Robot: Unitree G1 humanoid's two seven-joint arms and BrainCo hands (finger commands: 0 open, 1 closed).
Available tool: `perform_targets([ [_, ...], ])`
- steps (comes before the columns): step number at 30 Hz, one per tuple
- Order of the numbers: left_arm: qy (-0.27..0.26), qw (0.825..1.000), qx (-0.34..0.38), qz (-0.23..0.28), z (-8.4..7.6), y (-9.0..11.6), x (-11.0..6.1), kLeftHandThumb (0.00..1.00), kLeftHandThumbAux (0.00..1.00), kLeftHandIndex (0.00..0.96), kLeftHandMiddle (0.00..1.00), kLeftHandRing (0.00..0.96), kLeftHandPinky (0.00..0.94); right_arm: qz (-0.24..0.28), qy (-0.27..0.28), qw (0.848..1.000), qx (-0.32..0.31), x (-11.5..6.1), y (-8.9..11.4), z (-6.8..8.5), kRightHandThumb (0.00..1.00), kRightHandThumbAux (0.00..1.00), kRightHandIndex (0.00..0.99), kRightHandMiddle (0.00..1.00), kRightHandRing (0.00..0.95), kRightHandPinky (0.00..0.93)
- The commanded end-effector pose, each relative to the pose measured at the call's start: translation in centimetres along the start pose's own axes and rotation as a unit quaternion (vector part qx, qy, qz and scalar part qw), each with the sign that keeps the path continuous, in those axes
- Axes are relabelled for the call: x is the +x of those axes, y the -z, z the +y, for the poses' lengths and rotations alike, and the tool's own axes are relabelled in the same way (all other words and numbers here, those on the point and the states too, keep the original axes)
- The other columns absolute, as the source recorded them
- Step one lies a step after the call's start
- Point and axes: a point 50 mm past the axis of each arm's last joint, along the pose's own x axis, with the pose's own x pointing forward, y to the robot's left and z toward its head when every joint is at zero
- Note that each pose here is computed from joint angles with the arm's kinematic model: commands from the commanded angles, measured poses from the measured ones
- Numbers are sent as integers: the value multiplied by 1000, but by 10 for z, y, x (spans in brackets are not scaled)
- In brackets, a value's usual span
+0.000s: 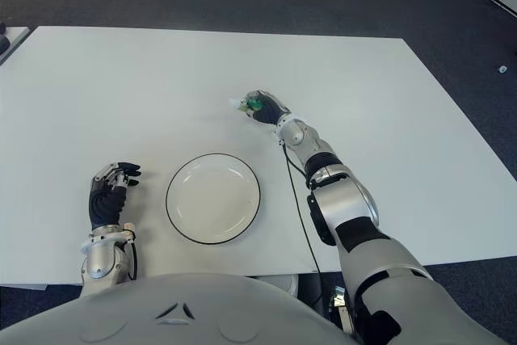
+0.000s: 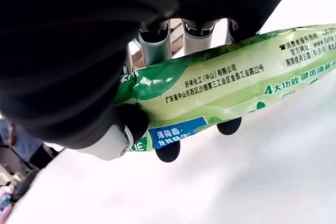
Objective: Put the toothpaste on the table into the plate.
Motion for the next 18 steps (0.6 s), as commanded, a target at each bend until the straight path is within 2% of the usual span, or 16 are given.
perform_targets([
  [1,-4,999,10,39,2,12,-4,842,675,466,453,469,478,-47,15,999,7,-7,-5,1,724,714,440,875,863,864],
  [7,-2,999,7,37,1,12,-3,842,675,464,453,470,486,-127,14,992,5,-16,-23,8,725,714,440,879,867,873],
  [13,-2,999,5,38,0,11,-3,842,675,464,454,475,487,-184,5,983,6,-27,-33,13,729,714,440,887,877,884],
  [18,-1,999,4,37,-1,11,-2,841,675,461,455,477,481,-240,-15,971,3,-39,-44,24,731,714,440,889,882,889],
])
